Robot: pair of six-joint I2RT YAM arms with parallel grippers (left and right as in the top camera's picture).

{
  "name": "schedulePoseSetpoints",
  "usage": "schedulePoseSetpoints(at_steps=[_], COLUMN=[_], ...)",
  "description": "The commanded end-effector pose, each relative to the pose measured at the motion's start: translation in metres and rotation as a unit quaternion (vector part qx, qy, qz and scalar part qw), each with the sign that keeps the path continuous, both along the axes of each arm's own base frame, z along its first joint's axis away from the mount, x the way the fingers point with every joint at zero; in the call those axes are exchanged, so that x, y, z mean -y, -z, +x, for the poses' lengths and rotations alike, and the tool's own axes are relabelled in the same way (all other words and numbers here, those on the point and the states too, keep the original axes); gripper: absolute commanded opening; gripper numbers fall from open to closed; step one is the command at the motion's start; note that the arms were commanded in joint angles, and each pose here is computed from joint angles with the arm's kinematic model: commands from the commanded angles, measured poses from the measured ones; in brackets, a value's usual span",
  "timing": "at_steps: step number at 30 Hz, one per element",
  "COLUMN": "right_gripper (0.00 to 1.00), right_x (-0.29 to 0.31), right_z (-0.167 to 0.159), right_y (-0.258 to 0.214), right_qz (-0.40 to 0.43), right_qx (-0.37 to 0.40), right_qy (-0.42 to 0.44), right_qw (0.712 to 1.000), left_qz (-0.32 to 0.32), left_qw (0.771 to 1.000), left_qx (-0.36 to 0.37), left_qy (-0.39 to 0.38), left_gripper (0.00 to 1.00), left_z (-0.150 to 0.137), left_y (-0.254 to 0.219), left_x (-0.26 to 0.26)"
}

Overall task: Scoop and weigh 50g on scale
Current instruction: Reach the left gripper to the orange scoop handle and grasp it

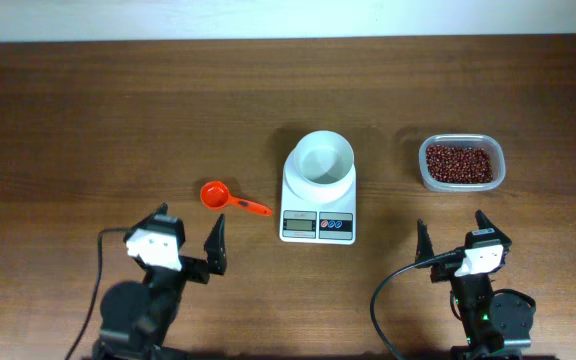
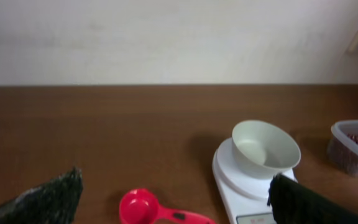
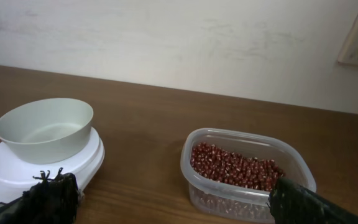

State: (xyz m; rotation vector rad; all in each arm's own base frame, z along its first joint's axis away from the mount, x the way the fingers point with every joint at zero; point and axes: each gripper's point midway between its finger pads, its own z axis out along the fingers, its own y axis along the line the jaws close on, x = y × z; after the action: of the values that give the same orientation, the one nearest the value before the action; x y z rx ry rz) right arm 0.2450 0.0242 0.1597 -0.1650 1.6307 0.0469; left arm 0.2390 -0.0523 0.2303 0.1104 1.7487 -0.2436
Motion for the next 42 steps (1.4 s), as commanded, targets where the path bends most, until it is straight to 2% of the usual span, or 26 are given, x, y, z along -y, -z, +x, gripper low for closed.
schedulePoseSetpoints(at_steps=[1, 4, 6, 12, 18, 21, 25, 27, 30, 32, 35, 37, 39, 41, 42], right_gripper=[0.99, 0.99, 0.99, 0.99, 0.99, 0.99, 0.99, 0.99, 0.99, 0.99, 0.99, 0.99, 0.99, 0.99, 0.99], right_x=[-0.002, -0.002, -0.002, -0.002, -0.002, -0.002, -0.002, -0.002, -0.002, -0.002, -0.002, -0.002, -0.002, -0.002, -0.002], right_z=[0.000, 0.000, 0.000, 0.000, 0.000, 0.000, 0.000, 0.000, 0.000, 0.000, 0.000, 0.000, 0.000, 0.000, 0.000], right_y=[0.002, 0.002, 0.002, 0.002, 0.002, 0.002, 0.002, 0.002, 0.002, 0.002, 0.002, 0.002, 0.002, 0.002, 0.002], right_qz=[0.003, 0.003, 0.003, 0.003, 0.003, 0.003, 0.003, 0.003, 0.003, 0.003, 0.003, 0.003, 0.003, 0.003, 0.003], right_qx=[-0.002, -0.002, -0.002, -0.002, -0.002, -0.002, -0.002, -0.002, -0.002, -0.002, -0.002, -0.002, -0.002, -0.002, -0.002], right_qy=[-0.002, -0.002, -0.002, -0.002, -0.002, -0.002, -0.002, -0.002, -0.002, -0.002, -0.002, -0.002, -0.002, -0.002, -0.002], right_qw=[1.000, 1.000, 1.000, 1.000, 1.000, 1.000, 1.000, 1.000, 1.000, 1.000, 1.000, 1.000, 1.000, 1.000, 1.000], left_qz=[0.004, 0.011, -0.001, -0.006, 0.000, -0.021, -0.097, -0.117, -0.121, -0.119, -0.128, -0.155, -0.182, -0.200, -0.206], left_qw=[0.999, 0.995, 0.988, 0.953, 0.922, 0.917, 0.900, 0.893, 0.896, 0.895, 0.893, 0.879, 0.851, 0.825, 0.817], left_qx=[-0.038, -0.100, -0.138, -0.282, -0.371, -0.396, -0.404, -0.401, -0.391, -0.392, -0.392, -0.404, -0.422, -0.434, -0.438], left_qy=[0.006, 0.021, 0.076, 0.114, 0.107, 0.054, -0.132, -0.165, -0.172, -0.173, -0.178, -0.201, -0.255, -0.301, -0.313], left_gripper=[0.99, 0.99, 0.99, 0.99, 0.99, 0.99, 0.99, 0.95, 0.99, 0.80, 0.69, 0.59, 0.61, 0.69, 0.67], left_z=[0.015, 0.040, 0.052, 0.071, 0.078, 0.081, 0.090, 0.091, 0.095, 0.096, 0.102, 0.103, 0.100, 0.095, 0.094], left_y=[-0.033, -0.037, -0.027, 0.055, 0.114, 0.126, 0.131, 0.131, 0.128, 0.130, 0.136, 0.147, 0.164, 0.179, 0.184], left_x=[0.005, 0.016, 0.038, 0.058, 0.059, 0.050, 0.011, 0.005, 0.003, 0.002, 0.004, 0.004, -0.004, -0.011, -0.012])
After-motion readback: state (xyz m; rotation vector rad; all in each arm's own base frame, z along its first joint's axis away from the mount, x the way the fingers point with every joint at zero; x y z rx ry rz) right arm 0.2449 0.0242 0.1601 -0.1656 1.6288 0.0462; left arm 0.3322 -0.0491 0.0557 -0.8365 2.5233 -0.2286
